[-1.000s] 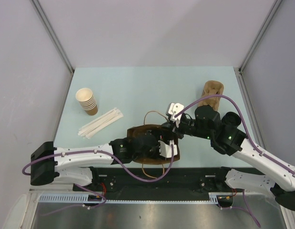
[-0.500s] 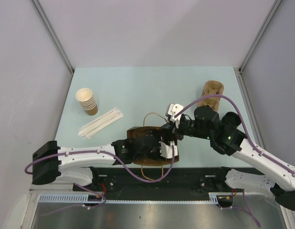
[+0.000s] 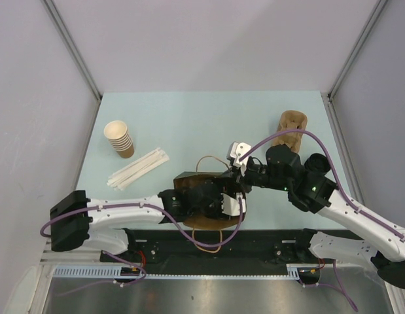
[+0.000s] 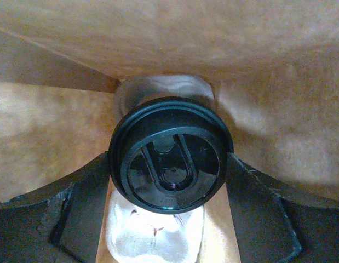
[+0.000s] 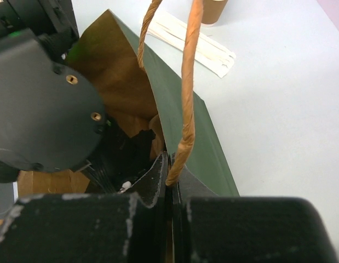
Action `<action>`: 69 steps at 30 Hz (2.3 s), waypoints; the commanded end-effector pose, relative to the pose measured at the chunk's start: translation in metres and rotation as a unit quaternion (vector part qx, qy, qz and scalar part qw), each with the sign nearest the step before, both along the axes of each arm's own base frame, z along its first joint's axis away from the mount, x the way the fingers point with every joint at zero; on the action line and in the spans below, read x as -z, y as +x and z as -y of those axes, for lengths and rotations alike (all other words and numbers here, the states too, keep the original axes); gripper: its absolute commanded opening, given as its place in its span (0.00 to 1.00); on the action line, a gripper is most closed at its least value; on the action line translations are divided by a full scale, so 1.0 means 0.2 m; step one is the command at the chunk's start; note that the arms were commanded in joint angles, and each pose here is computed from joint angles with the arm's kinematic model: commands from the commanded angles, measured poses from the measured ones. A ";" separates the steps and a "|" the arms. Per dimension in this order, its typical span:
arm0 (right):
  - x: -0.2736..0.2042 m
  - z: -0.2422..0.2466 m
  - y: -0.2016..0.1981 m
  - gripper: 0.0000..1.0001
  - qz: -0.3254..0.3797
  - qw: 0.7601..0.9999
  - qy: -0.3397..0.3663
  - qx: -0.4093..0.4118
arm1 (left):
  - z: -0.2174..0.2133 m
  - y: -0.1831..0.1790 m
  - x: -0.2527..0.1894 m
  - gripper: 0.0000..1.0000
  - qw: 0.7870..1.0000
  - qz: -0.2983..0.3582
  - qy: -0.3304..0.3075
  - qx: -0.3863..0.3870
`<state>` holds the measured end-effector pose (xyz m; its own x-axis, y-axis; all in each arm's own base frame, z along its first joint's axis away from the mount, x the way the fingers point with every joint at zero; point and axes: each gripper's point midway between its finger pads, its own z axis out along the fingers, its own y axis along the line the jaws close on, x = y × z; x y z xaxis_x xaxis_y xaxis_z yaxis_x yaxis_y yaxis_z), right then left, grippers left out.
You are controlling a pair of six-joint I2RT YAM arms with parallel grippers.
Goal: Pack the takeout coffee
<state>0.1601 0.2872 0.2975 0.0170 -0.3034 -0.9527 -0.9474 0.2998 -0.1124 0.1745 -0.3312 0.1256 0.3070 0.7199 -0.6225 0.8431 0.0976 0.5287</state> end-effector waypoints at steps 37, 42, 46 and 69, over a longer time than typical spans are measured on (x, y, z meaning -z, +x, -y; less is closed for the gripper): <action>0.04 0.00 0.44 0.00 -0.058 0.997 0.052 0.023 | -0.03 0.23 0.28 0.01 0.978 -0.199 0.061 0.006; 0.05 0.02 0.46 0.00 -0.057 0.997 0.050 0.026 | -0.01 0.24 0.18 0.28 0.980 -0.192 0.043 0.010; 0.06 0.02 0.46 0.00 -0.057 0.997 0.048 0.022 | 0.01 0.24 0.00 0.47 0.984 -0.180 0.009 0.011; 0.06 0.04 0.50 0.00 -0.042 0.998 0.045 0.023 | 0.06 0.16 -0.51 1.00 0.988 -0.135 -0.064 0.045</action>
<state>0.2587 0.2822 0.2944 -0.0574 -0.1851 -0.9810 -0.9370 0.3492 -0.0111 0.2045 -0.3245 0.1535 0.0958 0.7383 -0.6676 0.9786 0.0530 0.1990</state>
